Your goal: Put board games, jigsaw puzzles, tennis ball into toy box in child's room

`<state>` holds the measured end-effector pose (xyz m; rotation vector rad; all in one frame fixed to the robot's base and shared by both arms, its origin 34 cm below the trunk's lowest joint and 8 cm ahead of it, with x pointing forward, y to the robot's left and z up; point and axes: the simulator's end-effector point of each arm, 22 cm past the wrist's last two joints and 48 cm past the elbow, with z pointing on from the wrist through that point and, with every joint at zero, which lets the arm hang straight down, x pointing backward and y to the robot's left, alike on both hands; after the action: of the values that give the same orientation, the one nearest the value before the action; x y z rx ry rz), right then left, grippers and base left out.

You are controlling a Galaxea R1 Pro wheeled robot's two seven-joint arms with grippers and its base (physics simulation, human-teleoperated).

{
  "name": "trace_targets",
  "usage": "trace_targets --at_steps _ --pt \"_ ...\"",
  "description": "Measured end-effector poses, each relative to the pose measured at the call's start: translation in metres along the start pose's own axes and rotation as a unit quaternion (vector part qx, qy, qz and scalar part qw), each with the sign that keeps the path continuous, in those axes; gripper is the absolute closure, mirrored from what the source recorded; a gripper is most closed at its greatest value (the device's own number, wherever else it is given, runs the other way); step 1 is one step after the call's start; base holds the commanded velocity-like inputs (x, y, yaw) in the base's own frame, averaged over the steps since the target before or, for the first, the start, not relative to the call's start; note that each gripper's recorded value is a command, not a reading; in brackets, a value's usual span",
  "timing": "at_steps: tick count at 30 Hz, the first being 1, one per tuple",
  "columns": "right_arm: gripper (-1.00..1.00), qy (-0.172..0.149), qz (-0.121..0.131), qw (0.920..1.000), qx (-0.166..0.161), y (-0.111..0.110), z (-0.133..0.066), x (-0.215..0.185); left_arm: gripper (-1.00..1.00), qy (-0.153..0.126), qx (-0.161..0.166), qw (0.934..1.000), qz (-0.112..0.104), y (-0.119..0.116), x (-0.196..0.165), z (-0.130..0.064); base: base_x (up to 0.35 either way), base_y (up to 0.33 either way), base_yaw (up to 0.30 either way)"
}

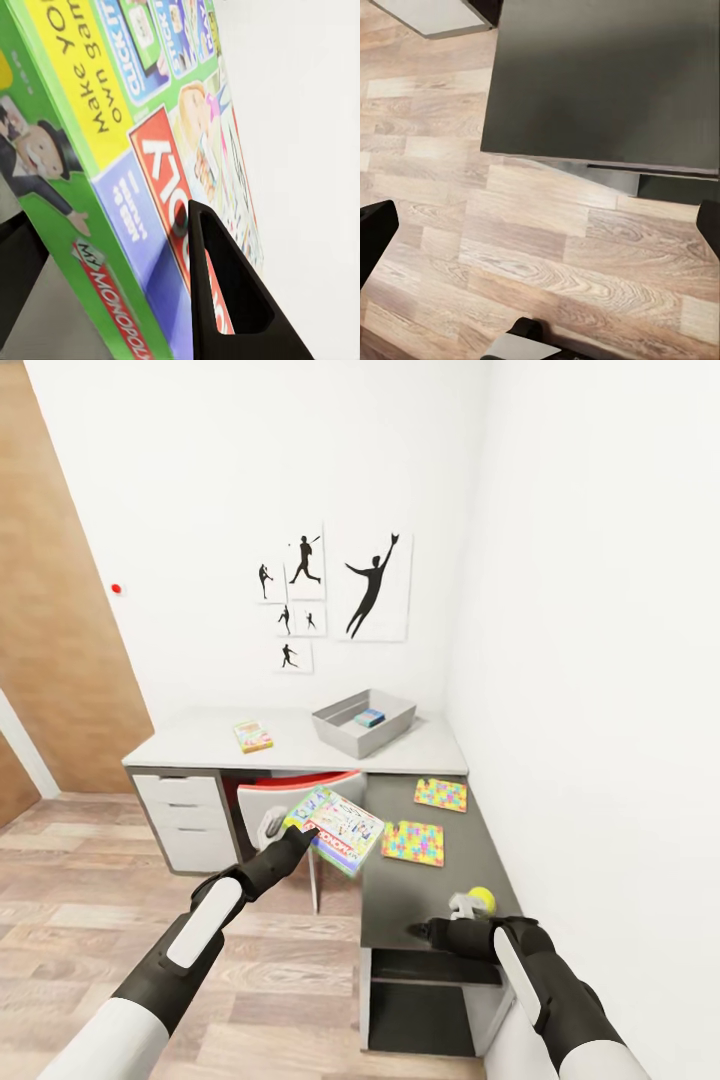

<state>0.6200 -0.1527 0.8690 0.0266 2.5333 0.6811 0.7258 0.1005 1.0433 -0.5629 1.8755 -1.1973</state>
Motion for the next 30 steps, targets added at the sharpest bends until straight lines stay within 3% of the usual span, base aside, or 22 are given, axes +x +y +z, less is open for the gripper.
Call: trace_targets --at_steps 19,30 --pt "-1.0 0.0 0.0 1.0 0.001 -0.0009 -0.0002 -0.0003 1.0 0.0 0.0 1.0 0.001 0.0003 0.0002 0.0002 0.05 0.016 0.007" --pt "-1.0 -0.005 -0.003 1.0 0.001 -0.0002 -0.0026 -0.0043 1.0 0.001 0.0 1.0 0.001 -0.0001 0.0007 0.0004 0.003 0.001 0.193"
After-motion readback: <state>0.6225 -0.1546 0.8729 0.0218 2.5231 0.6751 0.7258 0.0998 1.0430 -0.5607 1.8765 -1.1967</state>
